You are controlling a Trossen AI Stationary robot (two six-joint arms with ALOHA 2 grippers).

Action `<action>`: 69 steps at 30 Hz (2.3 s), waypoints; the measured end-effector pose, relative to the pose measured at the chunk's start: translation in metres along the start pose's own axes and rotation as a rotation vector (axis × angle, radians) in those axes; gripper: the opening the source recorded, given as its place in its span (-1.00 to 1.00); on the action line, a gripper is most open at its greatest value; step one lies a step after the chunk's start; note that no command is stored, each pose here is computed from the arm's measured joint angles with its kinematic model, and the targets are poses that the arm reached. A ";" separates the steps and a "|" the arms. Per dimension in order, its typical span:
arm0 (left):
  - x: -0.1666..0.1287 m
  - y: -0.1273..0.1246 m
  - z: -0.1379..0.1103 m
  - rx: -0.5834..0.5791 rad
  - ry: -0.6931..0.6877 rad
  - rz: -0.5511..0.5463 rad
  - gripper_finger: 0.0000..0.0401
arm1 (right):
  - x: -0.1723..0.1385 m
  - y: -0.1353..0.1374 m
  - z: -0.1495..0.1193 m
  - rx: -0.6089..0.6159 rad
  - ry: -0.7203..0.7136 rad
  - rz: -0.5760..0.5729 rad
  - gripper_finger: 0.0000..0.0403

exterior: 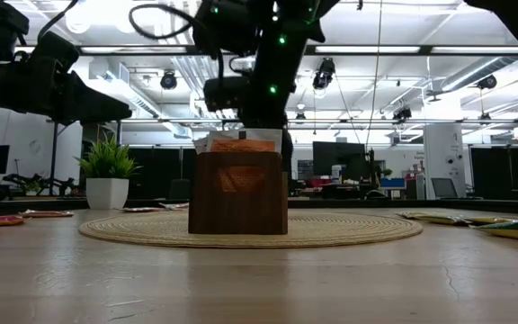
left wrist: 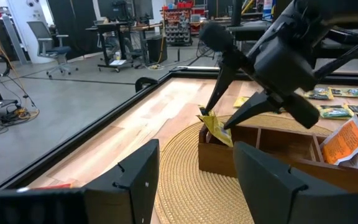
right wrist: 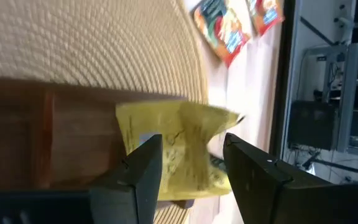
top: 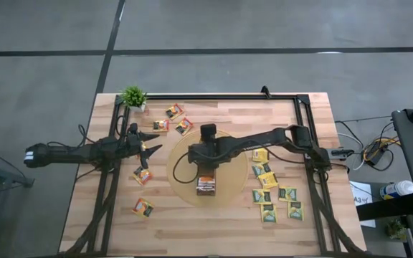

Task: Pick & Place Tea
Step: Put the yellow tea bag into the top section of the wooden organizer

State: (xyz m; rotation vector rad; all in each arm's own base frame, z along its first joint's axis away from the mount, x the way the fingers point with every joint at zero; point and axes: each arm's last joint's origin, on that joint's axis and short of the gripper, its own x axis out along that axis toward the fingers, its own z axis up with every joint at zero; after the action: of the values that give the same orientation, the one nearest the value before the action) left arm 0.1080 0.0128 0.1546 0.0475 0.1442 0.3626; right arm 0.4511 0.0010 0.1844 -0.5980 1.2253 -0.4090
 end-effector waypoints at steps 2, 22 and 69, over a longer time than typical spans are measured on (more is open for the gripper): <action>0.000 0.000 0.000 0.000 0.000 0.000 0.01 | 0.004 0.002 -0.004 -0.010 0.016 0.003 -0.17; 0.000 0.000 0.000 0.000 0.000 0.000 0.01 | 0.020 0.006 -0.012 -0.045 0.012 0.044 -0.17; 0.000 0.000 0.000 0.000 0.000 -0.001 0.01 | 0.020 -0.006 -0.007 0.033 0.006 -0.154 -0.17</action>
State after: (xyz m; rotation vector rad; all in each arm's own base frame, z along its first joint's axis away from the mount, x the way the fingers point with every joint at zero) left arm 0.1080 0.0127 0.1546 0.0474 0.1439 0.3619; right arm 0.4504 -0.0168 0.1721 -0.6649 1.1797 -0.5594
